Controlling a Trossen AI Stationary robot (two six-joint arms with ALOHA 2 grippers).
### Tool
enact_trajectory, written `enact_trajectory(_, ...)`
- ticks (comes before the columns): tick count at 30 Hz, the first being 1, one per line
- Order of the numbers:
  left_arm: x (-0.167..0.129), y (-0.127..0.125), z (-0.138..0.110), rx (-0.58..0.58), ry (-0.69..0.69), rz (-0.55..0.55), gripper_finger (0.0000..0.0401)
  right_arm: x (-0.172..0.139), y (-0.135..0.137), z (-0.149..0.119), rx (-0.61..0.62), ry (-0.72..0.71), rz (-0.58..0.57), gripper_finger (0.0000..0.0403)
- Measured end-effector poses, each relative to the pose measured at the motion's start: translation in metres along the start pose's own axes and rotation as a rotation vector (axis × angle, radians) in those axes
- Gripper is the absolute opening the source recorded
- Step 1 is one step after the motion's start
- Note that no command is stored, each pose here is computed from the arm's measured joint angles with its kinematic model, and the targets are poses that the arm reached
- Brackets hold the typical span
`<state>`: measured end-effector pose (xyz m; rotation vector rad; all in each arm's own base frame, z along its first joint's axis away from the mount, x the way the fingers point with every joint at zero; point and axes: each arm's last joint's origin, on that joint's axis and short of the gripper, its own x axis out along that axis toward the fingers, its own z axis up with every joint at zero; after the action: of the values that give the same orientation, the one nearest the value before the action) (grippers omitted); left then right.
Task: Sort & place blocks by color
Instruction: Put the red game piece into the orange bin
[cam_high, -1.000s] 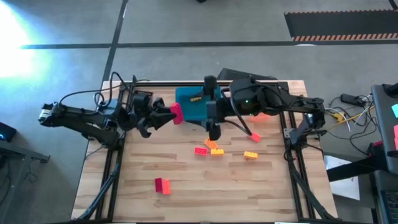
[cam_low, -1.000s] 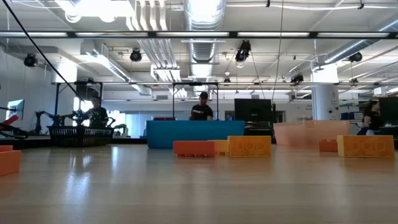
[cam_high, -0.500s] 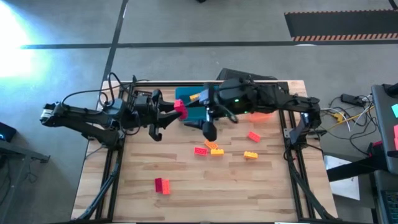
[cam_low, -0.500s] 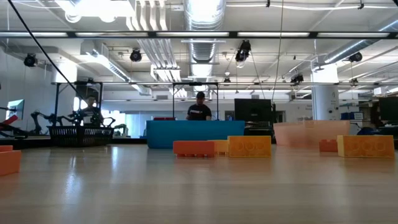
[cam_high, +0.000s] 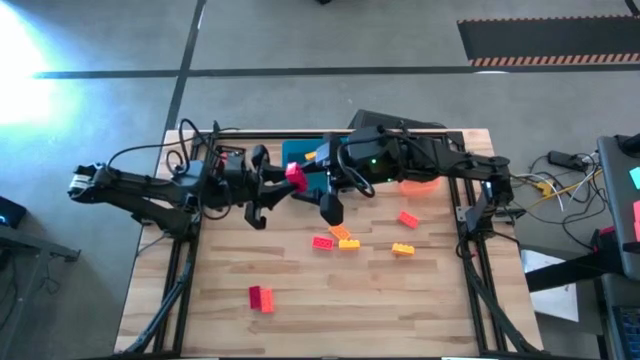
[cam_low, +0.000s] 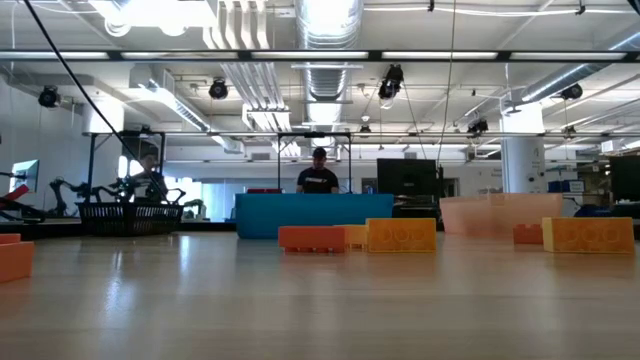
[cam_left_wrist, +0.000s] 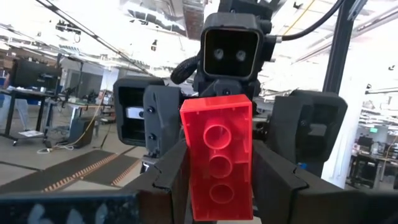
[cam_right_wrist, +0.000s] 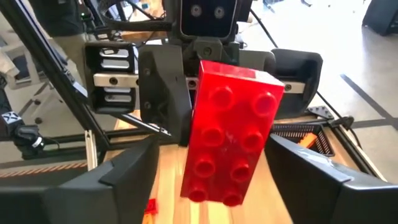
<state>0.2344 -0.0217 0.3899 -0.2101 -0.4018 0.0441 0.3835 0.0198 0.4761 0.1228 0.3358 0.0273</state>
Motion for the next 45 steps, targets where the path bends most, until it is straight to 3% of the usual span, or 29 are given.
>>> enact_trajectory(11,-0.004,0.000,0.004,0.013,-0.013,0.001,0.0123,0.000,-0.001,-0.001,-0.016,0.007,0.000,0.0131)
enact_trajectory(19,-0.005,0.001,0.003,-0.006,0.001,0.028,0.0190,0.000,-0.010,-0.001,-0.017,0.021,-0.027,0.0131)
enact_trajectory(24,-0.011,0.004,0.005,-0.018,0.033,0.084,0.0201,-0.002,-0.020,-0.003,0.002,0.053,-0.052,0.0131)
enact_trajectory(27,-0.019,0.005,0.006,-0.005,0.101,0.099,0.0202,-0.008,-0.034,-0.013,0.037,0.174,-0.122,0.0131)
enact_trajectory(29,-0.025,0.006,0.006,-0.030,0.149,0.111,0.0202,-0.014,-0.052,-0.026,0.058,0.325,-0.228,0.0131)
enact_trajectory(32,-0.033,0.009,0.003,-0.089,0.214,0.139,0.0203,-0.025,-0.092,-0.058,0.107,0.633,-0.486,0.0131)
enact_trajectory(36,-0.040,0.011,-0.003,-0.116,0.247,0.170,0.0203,-0.036,-0.155,-0.109,0.349,0.952,-0.738,0.0130)
enact_trajectory(40,-0.039,0.011,-0.004,-0.120,0.248,0.175,0.0204,-0.055,-0.209,-0.167,0.713,1.103,-0.776,0.0130)
enact_trajectory(45,-0.039,0.012,-0.006,-0.136,0.253,0.179,0.0204,-0.079,-0.247,-0.228,0.934,1.252,-0.895,0.0130)
